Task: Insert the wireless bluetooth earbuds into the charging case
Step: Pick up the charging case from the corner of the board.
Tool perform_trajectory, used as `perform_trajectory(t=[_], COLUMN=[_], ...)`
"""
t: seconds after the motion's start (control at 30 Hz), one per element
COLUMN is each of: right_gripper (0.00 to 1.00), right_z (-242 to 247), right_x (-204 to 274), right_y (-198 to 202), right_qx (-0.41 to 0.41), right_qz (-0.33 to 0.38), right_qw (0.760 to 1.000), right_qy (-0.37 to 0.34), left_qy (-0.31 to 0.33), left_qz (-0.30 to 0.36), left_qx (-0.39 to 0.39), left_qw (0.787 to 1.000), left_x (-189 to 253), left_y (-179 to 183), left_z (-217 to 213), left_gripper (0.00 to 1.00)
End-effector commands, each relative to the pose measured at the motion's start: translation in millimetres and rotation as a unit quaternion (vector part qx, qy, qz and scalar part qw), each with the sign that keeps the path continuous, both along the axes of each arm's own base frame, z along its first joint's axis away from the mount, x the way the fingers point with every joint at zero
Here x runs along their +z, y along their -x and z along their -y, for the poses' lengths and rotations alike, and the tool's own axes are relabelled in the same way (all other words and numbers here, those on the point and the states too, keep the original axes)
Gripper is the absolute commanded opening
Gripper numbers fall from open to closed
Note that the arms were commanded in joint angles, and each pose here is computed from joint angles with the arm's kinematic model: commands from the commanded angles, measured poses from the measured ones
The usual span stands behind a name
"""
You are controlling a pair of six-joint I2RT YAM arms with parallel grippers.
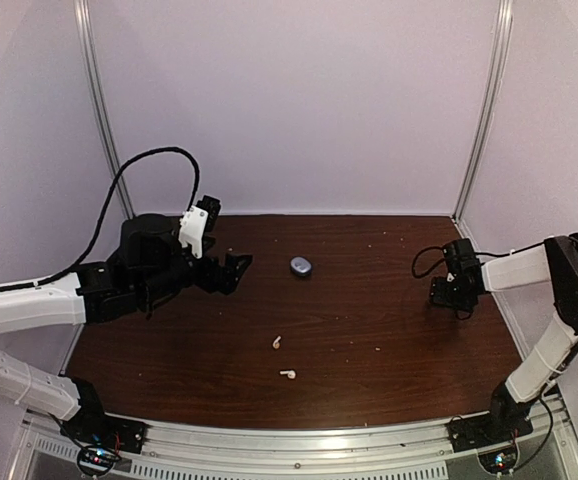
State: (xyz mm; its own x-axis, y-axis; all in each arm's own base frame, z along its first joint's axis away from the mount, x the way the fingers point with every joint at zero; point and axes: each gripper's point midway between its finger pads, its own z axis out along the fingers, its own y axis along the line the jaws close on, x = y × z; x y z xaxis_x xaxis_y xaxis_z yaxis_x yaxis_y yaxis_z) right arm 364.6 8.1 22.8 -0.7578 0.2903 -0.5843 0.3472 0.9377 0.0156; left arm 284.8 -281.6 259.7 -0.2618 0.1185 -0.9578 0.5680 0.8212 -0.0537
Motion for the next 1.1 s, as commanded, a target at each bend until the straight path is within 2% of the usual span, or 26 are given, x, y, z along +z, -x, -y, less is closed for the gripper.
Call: perform_trajectory(t=[0.0, 0.33, 0.53, 0.63, 0.7, 0.77, 0.87, 0.97, 1.07], right_gripper=[0.71, 0.56, 0.53, 0.47, 0.46, 0.47, 0.48, 0.49, 0.5], right_z=[-1.5, -10.8, -54.7, -72.4, -87.9, -110.4, -151.5, -185.2, -215.5], right_x=[2.9, 9.0, 44.2, 58.4, 73.8, 96.5, 146.6, 188.2, 222.8], right_y=[-13.5, -19.6, -24.4, -24.9, -23.9, -18.6, -1.8, 22.8, 51.2], right_qx=[0.007, 0.034, 0.129, 0.159, 0.183, 0.22, 0.286, 0.337, 0.39], right_qz=[0.005, 0.017, 0.075, 0.093, 0.114, 0.149, 0.233, 0.305, 0.357], right_qw=[1.0, 0.999, 0.989, 0.983, 0.976, 0.964, 0.93, 0.89, 0.849], right_qy=[0.009, -0.003, 0.01, 0.006, -0.003, -0.004, -0.006, -0.014, -0.018], left_qy=[0.018, 0.016, 0.068, 0.076, 0.077, 0.078, 0.085, 0.112, 0.134], left_qz=[0.019, 0.015, -0.015, -0.021, -0.022, -0.026, -0.043, -0.059, -0.07], left_qx=[0.001, 0.002, -0.017, -0.024, -0.027, -0.034, -0.057, -0.102, -0.16], left_qw=[1.0, 1.0, 0.997, 0.997, 0.996, 0.996, 0.994, 0.987, 0.976], left_x=[17.6, 17.4, 21.5, 22.4, 23.7, 24.6, 23.8, 34.0, 46.1], left_y=[-4.4, -6.1, -14.6, -16.7, -17.3, -17.3, -15.4, -8.7, 0.0], left_z=[1.8, 0.5, -9.1, -11.1, -10.1, -7.5, 1.5, 16.4, 36.5], left_gripper=[0.98, 0.98, 0.98, 0.97, 0.96, 0.96, 0.95, 0.9, 0.81])
